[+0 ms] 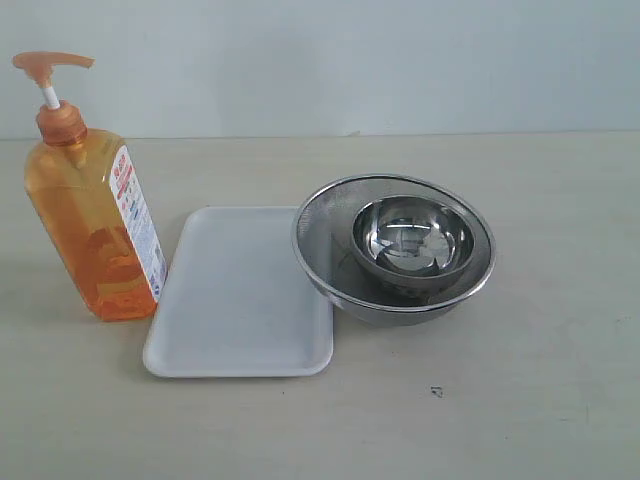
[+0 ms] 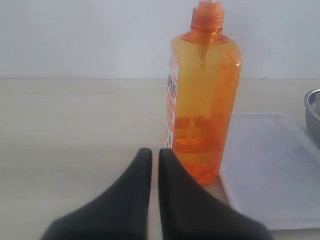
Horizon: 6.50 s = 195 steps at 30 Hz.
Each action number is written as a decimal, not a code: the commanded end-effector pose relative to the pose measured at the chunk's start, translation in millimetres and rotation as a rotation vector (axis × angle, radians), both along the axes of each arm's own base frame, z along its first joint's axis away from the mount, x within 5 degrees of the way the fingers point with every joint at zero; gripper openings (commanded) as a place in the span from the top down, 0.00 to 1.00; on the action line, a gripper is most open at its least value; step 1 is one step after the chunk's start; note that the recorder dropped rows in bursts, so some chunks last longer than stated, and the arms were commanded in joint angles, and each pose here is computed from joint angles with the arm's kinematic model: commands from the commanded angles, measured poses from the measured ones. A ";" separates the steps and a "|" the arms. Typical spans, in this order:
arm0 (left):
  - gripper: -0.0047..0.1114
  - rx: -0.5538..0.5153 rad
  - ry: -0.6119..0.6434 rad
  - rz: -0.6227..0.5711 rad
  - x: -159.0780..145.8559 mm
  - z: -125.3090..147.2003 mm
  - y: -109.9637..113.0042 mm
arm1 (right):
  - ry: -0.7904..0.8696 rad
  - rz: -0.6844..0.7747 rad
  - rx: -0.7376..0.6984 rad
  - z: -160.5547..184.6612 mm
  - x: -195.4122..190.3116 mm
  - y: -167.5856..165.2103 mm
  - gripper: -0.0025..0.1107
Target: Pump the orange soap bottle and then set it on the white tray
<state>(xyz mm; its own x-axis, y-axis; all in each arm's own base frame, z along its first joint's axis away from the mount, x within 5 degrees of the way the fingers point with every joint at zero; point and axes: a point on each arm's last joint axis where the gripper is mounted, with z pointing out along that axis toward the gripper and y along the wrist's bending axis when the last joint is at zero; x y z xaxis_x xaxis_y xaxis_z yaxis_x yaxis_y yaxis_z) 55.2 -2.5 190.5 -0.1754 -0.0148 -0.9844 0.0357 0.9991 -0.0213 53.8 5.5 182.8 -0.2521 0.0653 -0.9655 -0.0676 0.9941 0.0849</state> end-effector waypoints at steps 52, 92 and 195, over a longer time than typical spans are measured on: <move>0.92 0.002 -0.089 0.007 67.8 104.4 -1.4 | -0.016 -0.003 -0.003 1.4 -0.1 -0.3 0.98; 0.92 0.003 -0.071 0.010 86.5 98.4 -1.8 | -0.493 -0.027 0.210 45.8 -0.4 -2.5 0.98; 0.41 0.058 -0.051 -0.237 205.7 49.4 -58.0 | 0.076 0.515 -0.141 51.7 91.8 89.0 0.98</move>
